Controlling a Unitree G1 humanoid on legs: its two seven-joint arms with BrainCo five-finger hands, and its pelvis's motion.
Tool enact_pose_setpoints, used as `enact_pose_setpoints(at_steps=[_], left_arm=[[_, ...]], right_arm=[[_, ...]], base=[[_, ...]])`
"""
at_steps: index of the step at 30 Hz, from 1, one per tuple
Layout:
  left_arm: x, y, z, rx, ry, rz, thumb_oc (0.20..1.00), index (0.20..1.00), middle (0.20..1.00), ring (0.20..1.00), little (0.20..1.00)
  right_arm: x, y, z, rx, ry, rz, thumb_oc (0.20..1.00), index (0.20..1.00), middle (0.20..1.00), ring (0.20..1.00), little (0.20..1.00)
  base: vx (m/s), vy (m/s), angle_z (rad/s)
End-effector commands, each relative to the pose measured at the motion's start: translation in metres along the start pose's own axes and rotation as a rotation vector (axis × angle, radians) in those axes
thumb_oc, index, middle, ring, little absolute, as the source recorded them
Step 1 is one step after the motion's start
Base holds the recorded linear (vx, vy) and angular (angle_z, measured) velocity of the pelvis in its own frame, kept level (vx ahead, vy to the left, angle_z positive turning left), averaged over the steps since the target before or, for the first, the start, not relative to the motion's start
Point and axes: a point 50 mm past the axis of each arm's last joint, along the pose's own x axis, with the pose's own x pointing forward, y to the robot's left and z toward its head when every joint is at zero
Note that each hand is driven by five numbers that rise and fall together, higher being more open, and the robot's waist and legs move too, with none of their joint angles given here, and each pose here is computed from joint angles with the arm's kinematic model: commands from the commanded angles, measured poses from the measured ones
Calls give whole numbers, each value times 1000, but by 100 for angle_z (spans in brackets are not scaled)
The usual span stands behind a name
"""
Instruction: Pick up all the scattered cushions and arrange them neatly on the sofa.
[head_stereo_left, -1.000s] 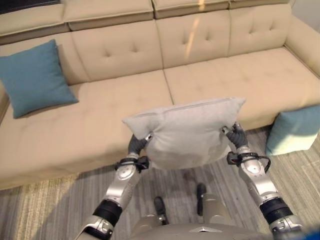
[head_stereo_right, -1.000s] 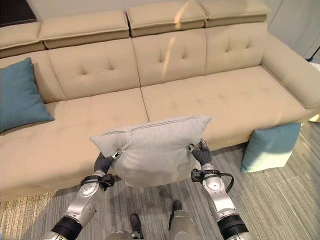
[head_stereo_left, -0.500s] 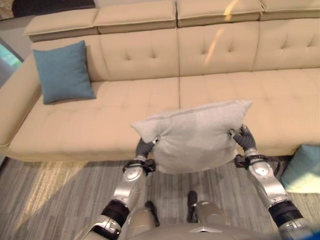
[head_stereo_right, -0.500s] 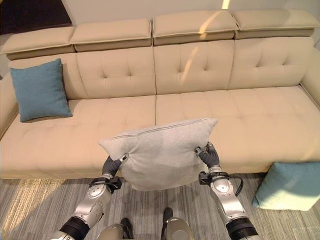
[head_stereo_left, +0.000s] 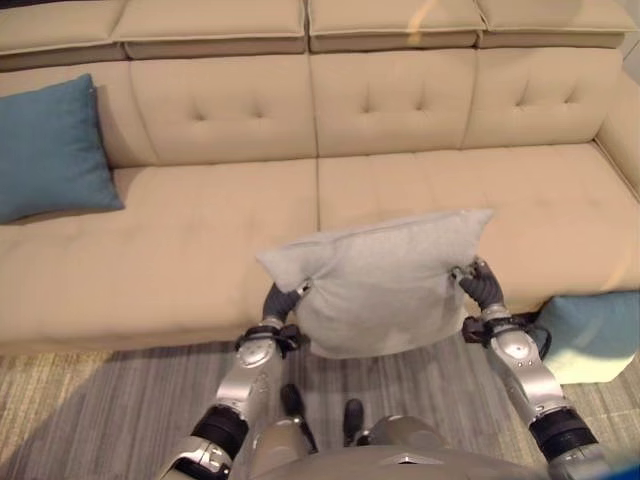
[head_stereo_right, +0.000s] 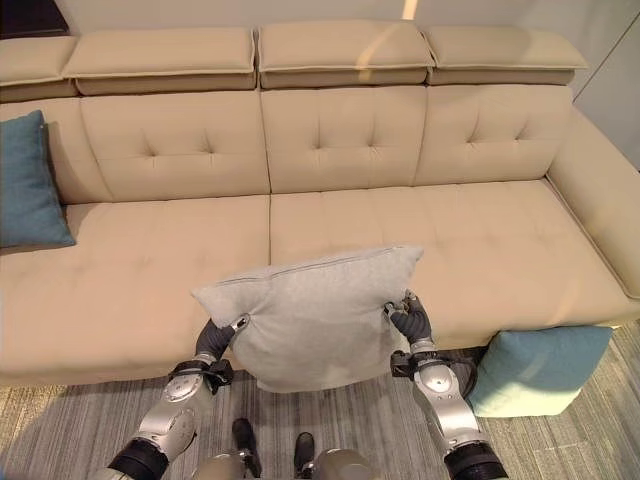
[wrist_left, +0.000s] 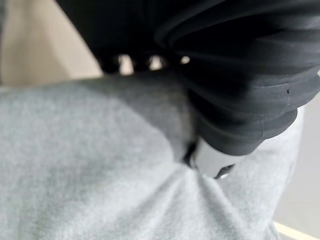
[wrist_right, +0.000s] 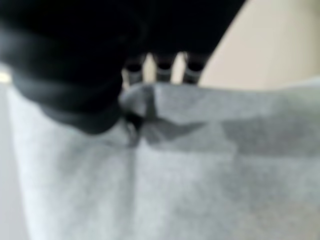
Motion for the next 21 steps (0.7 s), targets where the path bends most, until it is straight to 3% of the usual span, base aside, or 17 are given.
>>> enact_pose_setpoints(at_steps=[1,14,21], left_arm=[[6,-27,52,-25,-248,-153,200,200,200,200,200],[12,-32,64,-49,-295,-158,200,200,200,200,200],[10,-50,48,-78,-235,-231,200,200,200,200,200]], right_arm=[[13,23,54,38,-261,108,200,200,200,200,200],[20,31,66,17,-297,152,200,200,200,200,200],[6,6,49,-11,-253,89,200,200,200,200,200]], base=[[84,111,-40],[194,35,-14],[244,-185,85]])
